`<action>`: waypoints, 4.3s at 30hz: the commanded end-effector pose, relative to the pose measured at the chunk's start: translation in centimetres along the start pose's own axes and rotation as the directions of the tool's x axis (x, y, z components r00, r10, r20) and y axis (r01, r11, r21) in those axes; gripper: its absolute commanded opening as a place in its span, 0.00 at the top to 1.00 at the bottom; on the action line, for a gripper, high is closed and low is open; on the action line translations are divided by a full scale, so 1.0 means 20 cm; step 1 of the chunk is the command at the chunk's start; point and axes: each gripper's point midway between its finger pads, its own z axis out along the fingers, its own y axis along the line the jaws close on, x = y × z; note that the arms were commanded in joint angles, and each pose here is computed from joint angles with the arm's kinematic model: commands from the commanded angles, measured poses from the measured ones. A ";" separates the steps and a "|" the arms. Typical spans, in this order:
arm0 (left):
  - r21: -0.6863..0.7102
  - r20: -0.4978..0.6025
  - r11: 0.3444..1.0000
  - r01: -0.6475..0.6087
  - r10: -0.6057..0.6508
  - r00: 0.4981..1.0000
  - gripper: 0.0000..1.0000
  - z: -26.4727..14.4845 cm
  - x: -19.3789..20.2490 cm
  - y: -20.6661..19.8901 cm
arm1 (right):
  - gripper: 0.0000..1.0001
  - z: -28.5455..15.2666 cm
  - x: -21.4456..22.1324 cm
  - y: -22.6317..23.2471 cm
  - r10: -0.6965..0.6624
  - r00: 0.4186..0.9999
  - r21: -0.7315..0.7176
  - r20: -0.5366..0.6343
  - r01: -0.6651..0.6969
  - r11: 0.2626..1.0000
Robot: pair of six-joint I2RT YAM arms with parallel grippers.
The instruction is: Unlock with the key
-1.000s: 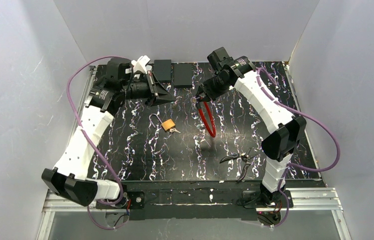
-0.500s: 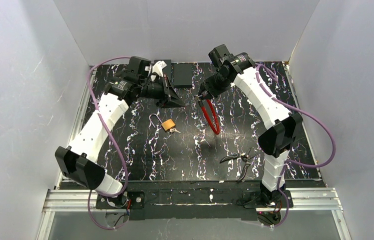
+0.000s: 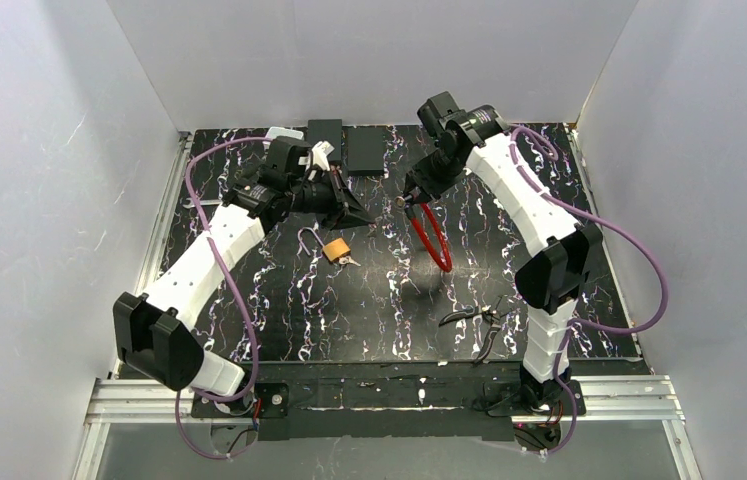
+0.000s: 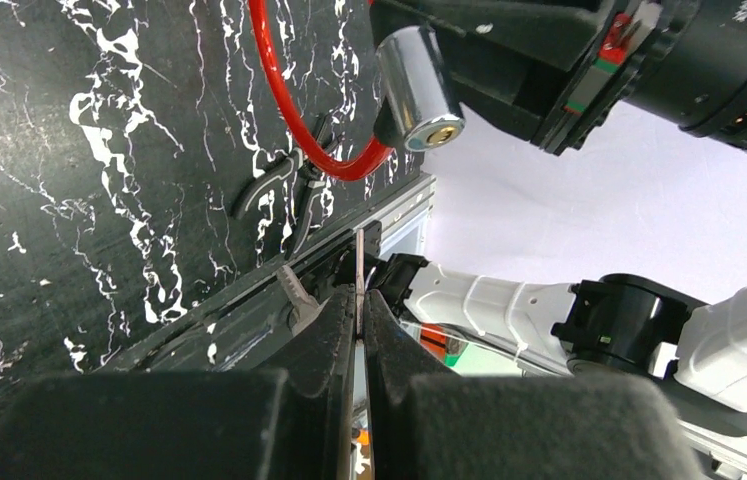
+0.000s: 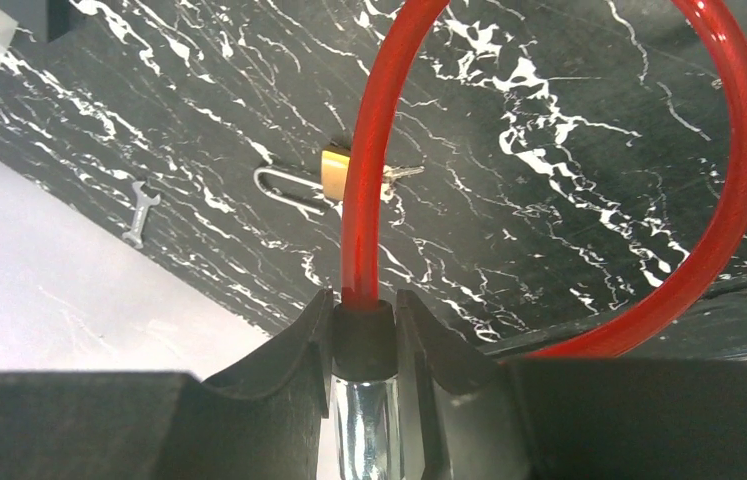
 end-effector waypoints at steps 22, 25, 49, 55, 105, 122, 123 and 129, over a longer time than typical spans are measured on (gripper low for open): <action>0.169 0.071 0.982 -0.078 0.067 0.995 1.00 0.08 -0.12 -0.23 | 0.99 0.06 -0.09 -0.04 0.073 0.997 0.061 0.001 -0.073 0.995; 0.184 0.077 0.979 -0.084 0.071 0.995 1.00 0.12 -0.14 -0.25 | 0.99 0.06 -0.07 -0.04 0.081 0.996 0.079 -0.034 -0.078 0.994; 0.096 0.047 0.990 -0.101 0.097 0.994 1.00 0.24 -0.12 -0.16 | 0.99 0.13 -0.07 -0.07 0.079 0.990 0.093 -0.114 -0.068 0.993; 0.088 0.052 0.990 -0.109 0.105 0.993 1.00 0.24 -0.12 -0.15 | 0.99 0.13 -0.07 -0.08 0.074 0.991 0.100 -0.114 -0.062 0.993; 0.052 0.082 0.992 -0.111 0.107 0.991 1.00 0.15 -0.07 -0.10 | 0.99 0.28 0.03 -0.12 0.022 0.988 0.133 -0.153 -0.002 0.991; 0.007 0.058 0.998 -0.062 0.061 0.996 1.00 0.24 -0.09 -0.03 | 0.99 0.27 0.03 -0.10 0.024 0.987 0.119 -0.157 -0.006 0.993; 0.005 0.059 0.998 -0.059 0.059 0.996 1.00 0.24 -0.09 -0.02 | 0.99 0.27 0.03 -0.10 0.024 0.987 0.118 -0.157 -0.006 0.993; -0.009 0.063 0.999 -0.053 0.054 0.997 1.00 0.24 -0.09 0.00 | 0.99 0.26 0.03 -0.10 0.024 0.987 0.114 -0.158 -0.006 0.993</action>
